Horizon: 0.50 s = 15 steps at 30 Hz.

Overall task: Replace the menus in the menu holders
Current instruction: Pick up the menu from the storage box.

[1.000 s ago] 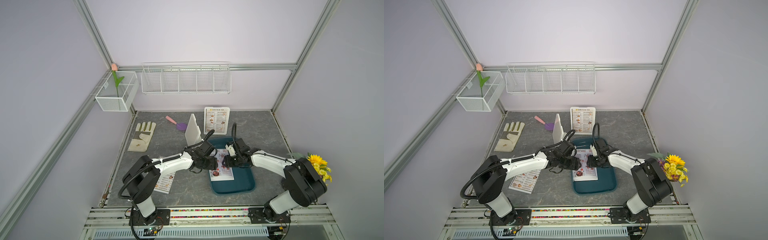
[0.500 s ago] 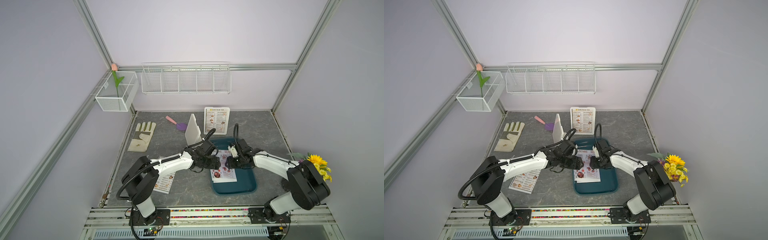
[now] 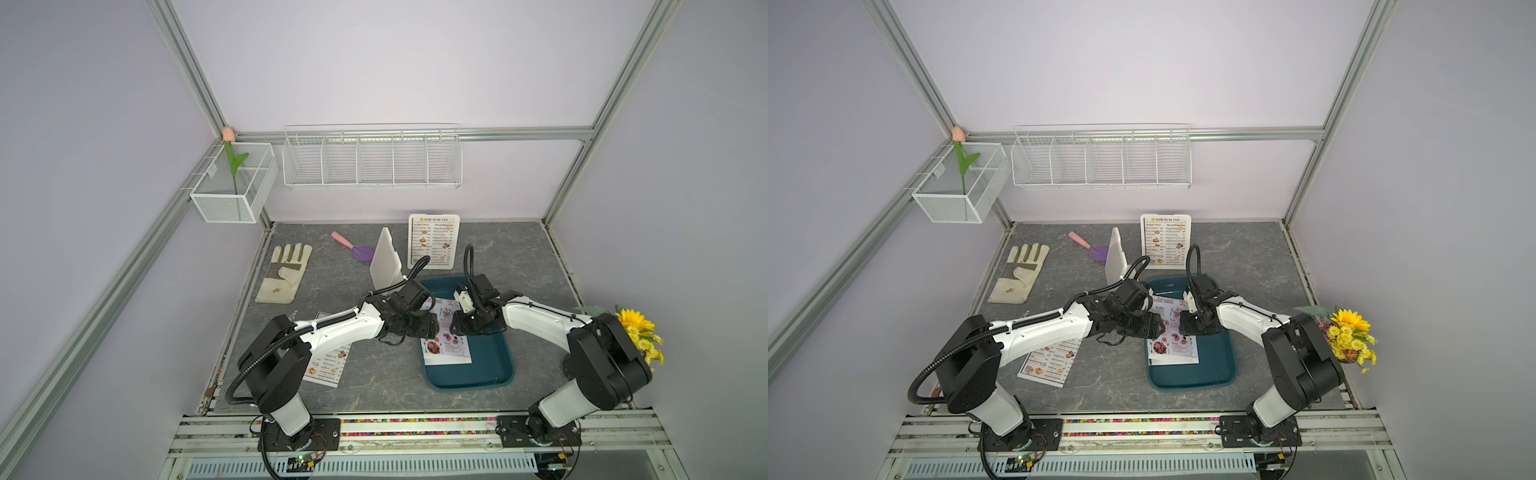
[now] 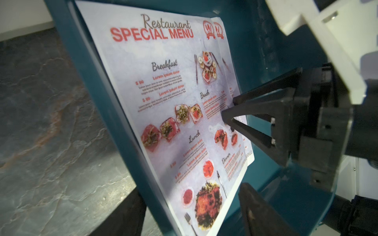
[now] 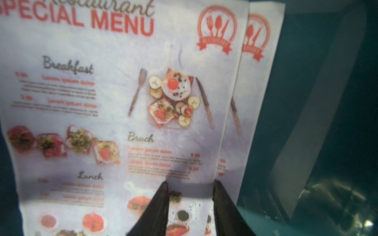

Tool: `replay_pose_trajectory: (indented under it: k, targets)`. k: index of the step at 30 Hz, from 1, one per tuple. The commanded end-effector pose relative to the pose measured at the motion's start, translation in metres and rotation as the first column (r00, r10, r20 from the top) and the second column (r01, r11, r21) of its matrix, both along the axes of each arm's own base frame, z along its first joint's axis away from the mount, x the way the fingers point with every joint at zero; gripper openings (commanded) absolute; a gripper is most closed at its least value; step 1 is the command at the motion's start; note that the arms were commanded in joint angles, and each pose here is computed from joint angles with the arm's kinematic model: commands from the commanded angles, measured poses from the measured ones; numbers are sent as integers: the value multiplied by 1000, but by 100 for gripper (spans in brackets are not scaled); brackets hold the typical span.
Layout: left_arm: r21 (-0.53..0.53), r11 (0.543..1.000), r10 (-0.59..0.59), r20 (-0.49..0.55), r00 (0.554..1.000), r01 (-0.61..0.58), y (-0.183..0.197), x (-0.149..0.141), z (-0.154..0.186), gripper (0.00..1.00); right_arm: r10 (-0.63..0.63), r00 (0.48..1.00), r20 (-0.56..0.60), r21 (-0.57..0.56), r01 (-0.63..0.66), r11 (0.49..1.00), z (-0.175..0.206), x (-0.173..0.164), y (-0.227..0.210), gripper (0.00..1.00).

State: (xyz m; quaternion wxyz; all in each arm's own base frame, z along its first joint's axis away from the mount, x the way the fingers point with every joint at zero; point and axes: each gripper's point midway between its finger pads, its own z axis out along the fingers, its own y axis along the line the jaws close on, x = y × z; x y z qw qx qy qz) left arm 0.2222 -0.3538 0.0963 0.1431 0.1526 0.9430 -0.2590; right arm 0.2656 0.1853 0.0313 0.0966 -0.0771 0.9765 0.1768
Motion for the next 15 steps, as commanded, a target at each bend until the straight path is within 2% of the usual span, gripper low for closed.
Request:
replay_pose_trajectory:
  k: [1,7,15]
  targets:
    - [-4,1000,-4,26,1000,4,-1,1,13,73,23,999,-45,-12,-24,1000,-4,-8,0,39]
    - [22,1000,15,47,999,-16,3,6,15,70,51,998,-24,49,-50,998,6,-7,10,39]
    - [28,999,41,50,998,-42,2,10,10,59,69,997,-20,56,-68,996,6,-9,12,39]
